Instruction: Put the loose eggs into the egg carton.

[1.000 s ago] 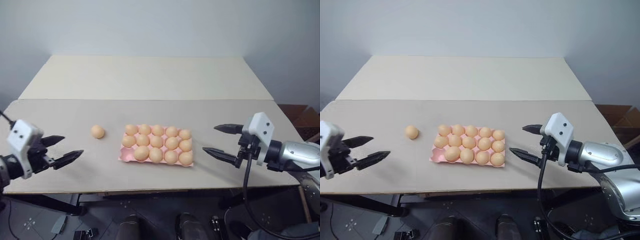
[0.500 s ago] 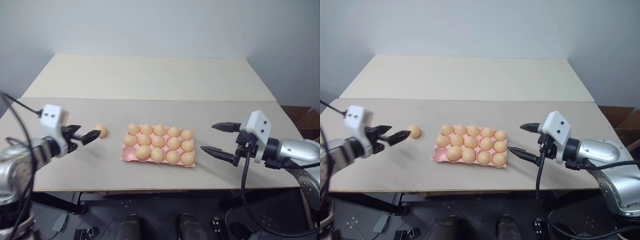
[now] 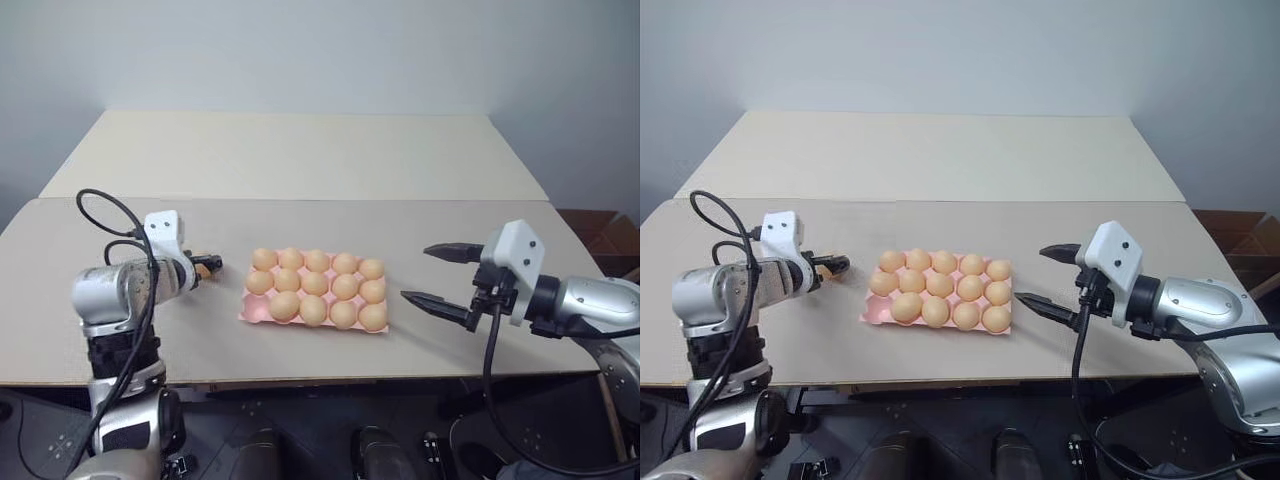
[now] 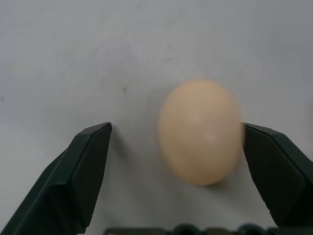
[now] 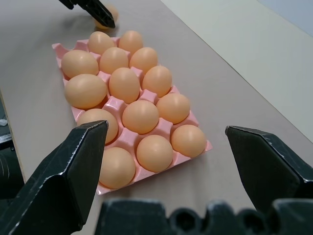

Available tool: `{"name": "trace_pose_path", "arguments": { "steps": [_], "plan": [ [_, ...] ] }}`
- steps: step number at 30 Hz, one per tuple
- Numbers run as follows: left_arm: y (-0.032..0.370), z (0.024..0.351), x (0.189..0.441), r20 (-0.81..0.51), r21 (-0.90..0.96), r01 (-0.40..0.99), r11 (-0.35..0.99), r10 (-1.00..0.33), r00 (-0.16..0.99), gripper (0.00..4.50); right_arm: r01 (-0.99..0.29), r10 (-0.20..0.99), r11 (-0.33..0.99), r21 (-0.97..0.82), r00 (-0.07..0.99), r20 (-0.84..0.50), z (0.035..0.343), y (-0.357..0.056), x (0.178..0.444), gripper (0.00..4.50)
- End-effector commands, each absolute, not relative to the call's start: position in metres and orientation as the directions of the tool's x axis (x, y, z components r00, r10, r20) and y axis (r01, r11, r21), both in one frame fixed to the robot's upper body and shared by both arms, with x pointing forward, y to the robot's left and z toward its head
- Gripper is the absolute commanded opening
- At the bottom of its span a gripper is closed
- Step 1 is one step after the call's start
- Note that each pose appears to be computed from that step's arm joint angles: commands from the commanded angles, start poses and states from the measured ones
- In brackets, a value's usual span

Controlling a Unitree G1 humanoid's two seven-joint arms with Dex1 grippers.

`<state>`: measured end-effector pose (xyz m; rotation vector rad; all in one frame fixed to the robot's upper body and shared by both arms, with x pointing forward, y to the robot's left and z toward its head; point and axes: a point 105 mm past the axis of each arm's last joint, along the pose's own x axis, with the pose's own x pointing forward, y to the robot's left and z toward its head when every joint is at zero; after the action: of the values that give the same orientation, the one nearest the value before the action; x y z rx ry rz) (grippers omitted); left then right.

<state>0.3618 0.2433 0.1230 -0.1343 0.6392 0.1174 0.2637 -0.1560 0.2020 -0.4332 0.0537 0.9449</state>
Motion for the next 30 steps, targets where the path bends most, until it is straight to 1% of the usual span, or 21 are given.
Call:
{"name": "trace_pose_path", "arguments": {
  "steps": [1,2,7,8,9,11,13,15,16,17,19,21,24,26,28,30],
  "plan": [
    [0.247,0.133,0.369,-0.575,-0.06,-0.168,0.984,0.103,0.812,3.9,-0.761,0.762,0.52,-0.388,0.618,-0.192,0.217,-0.159,0.26,4.5],
    [0.246,0.133,0.371,-0.572,-0.063,-0.163,0.985,0.098,0.814,3.63,-0.759,0.76,0.523,-0.388,0.622,-0.191,0.217,-0.16,0.26,4.5],
    [0.239,0.138,0.375,-0.555,-0.074,-0.137,0.988,0.073,0.829,1.95,-0.753,0.752,0.534,-0.384,0.631,-0.19,0.216,-0.16,0.26,4.5],
    [0.239,0.14,0.374,-0.548,-0.069,-0.132,0.989,0.073,0.833,1.71,-0.751,0.751,0.538,-0.384,0.633,-0.188,0.217,-0.161,0.26,4.5],
    [0.239,0.143,0.373,-0.54,-0.055,-0.117,0.992,0.07,0.839,1.62,-0.748,0.748,0.541,-0.385,0.637,-0.187,0.217,-0.161,0.26,4.5],
    [0.239,0.152,0.367,-0.515,-0.011,-0.064,0.998,0.049,0.856,1.62,-0.744,0.744,0.545,-0.385,0.642,-0.186,0.217,-0.162,0.259,4.5],
    [0.239,0.166,0.356,-0.451,0.08,0.052,0.995,-0.01,0.893,1.62,-0.743,0.741,0.546,-0.386,0.644,-0.19,0.216,-0.163,0.257,4.5],
    [0.237,0.174,0.342,-0.428,0.153,0.186,0.971,-0.105,0.897,1.62,-0.743,0.741,0.547,-0.385,0.644,-0.191,0.215,-0.163,0.256,4.5],
    [0.233,0.179,0.331,-0.42,0.176,0.289,0.941,-0.193,0.887,1.62,-0.743,0.74,0.548,-0.385,0.645,-0.191,0.215,-0.163,0.255,4.5],
    [0.229,0.182,0.322,-0.427,0.188,0.378,0.906,-0.271,0.862,1.62,-0.743,0.74,0.548,-0.385,0.645,-0.192,0.215,-0.163,0.255,4.5],
    [0.221,0.183,0.299,-0.454,0.221,0.593,0.774,-0.457,0.765,1.62,-0.746,0.744,0.545,-0.382,0.641,-0.191,0.214,-0.161,0.255,4.5],
    [0.216,0.181,0.287,-0.477,0.243,0.71,0.66,-0.556,0.68,1.62,-0.748,0.745,0.544,-0.382,0.639,-0.191,0.213,-0.16,0.256,4.5],
    [0.206,0.179,0.275,-0.494,0.225,0.833,0.505,-0.678,0.544,1.62,-0.749,0.748,0.542,-0.381,0.637,-0.188,0.213,-0.159,0.256,4.5],
    [0.2,0.175,0.27,-0.506,0.225,0.879,0.42,-0.721,0.474,1.62,-0.748,0.748,0.542,-0.382,0.637,-0.187,0.213,-0.158,0.255,4.5],
    [0.193,0.169,0.272,-0.505,0.229,0.9,0.372,-0.745,0.436,1.62,-0.746,0.747,0.545,-0.382,0.639,-0.183,0.214,-0.158,0.254,4.5],
    [0.188,0.164,0.279,-0.504,0.231,0.903,0.362,-0.75,0.429,1.62,-0.744,0.746,0.548,-0.383,0.642,-0.179,0.214,-0.159,0.254,4.5]
  ]
}}
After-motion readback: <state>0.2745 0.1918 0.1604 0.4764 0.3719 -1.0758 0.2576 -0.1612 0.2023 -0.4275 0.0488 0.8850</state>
